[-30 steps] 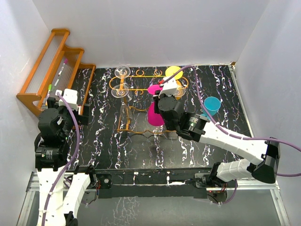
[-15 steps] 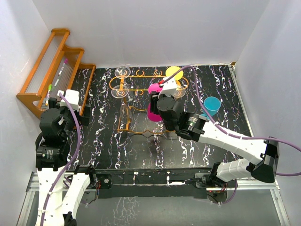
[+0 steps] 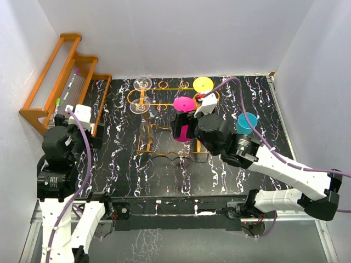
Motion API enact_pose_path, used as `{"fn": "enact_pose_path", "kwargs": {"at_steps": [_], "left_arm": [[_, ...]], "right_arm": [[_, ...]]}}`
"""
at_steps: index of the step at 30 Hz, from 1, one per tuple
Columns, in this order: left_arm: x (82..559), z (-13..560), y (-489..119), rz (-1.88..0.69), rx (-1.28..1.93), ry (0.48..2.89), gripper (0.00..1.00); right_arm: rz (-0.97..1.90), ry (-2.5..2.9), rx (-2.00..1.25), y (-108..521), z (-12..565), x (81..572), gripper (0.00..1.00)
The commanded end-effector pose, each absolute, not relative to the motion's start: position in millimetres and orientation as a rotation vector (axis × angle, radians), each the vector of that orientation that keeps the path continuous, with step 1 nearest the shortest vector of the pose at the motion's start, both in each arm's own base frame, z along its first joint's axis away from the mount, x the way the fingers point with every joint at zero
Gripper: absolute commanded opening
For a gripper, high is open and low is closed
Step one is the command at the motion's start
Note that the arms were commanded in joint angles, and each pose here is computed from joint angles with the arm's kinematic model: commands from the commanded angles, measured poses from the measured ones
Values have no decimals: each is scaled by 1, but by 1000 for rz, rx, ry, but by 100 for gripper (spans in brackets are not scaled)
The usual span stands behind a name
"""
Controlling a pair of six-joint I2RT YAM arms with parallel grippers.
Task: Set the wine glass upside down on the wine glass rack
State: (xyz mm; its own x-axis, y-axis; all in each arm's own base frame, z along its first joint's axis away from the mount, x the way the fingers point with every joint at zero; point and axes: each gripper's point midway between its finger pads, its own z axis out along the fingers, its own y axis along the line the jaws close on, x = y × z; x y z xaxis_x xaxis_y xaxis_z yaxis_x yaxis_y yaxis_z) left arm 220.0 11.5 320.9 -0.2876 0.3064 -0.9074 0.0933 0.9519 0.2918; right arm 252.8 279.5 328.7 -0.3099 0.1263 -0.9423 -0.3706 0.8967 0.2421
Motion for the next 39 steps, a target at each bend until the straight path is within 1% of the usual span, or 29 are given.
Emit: {"fn": "enact_pose_path", "kwargs": {"at_steps": [1,7,10,13,17,20,23,26,30,31,32,33,34,35,36,38,39], "left_arm": [[207,327,7,190,331,1892,97],[194,329,3,180,402,1937,97],[187,307,-9,116,546,2020,97],[185,289,-11,80,605,2123,97],[194,299,0,147,523,2137,97],[206,315,20,248,340,2121,97],[217,322,41,338,120,2173,97],[219,321,45,352,46,2261,97],[218,326,51,376,26,2261,97],[218,328,53,392,24,2256,97],[218,330,54,398,28,2248,97],[217,335,55,400,28,2235,97],[217,341,55,398,25,2218,97],[216,347,54,387,23,2199,97],[215,351,53,375,30,2183,97],[214,356,52,369,35,2175,97],[214,356,52,373,39,2176,97]], "right_arm": [[667,1789,-215,280,363,230,98],[883,1708,-360,277,401,189,99],[958,1650,-454,269,416,166,99],[957,1611,-399,243,439,159,99],[872,1579,-229,204,455,169,99],[761,1579,-58,173,456,184,99],[543,1599,206,128,443,206,99],[295,1569,374,90,429,220,100],[-54,1546,426,68,418,235,99],[-130,1535,470,54,415,241,98],[-110,1496,506,47,422,255,98],[-146,1411,457,25,438,275,98],[-215,1425,384,2,426,297,99],[-172,1502,398,-20,412,323,99],[-124,1634,445,-52,385,349,100],[-3,1727,529,-56,361,374,99],[53,1685,519,-52,369,378,98]]}}
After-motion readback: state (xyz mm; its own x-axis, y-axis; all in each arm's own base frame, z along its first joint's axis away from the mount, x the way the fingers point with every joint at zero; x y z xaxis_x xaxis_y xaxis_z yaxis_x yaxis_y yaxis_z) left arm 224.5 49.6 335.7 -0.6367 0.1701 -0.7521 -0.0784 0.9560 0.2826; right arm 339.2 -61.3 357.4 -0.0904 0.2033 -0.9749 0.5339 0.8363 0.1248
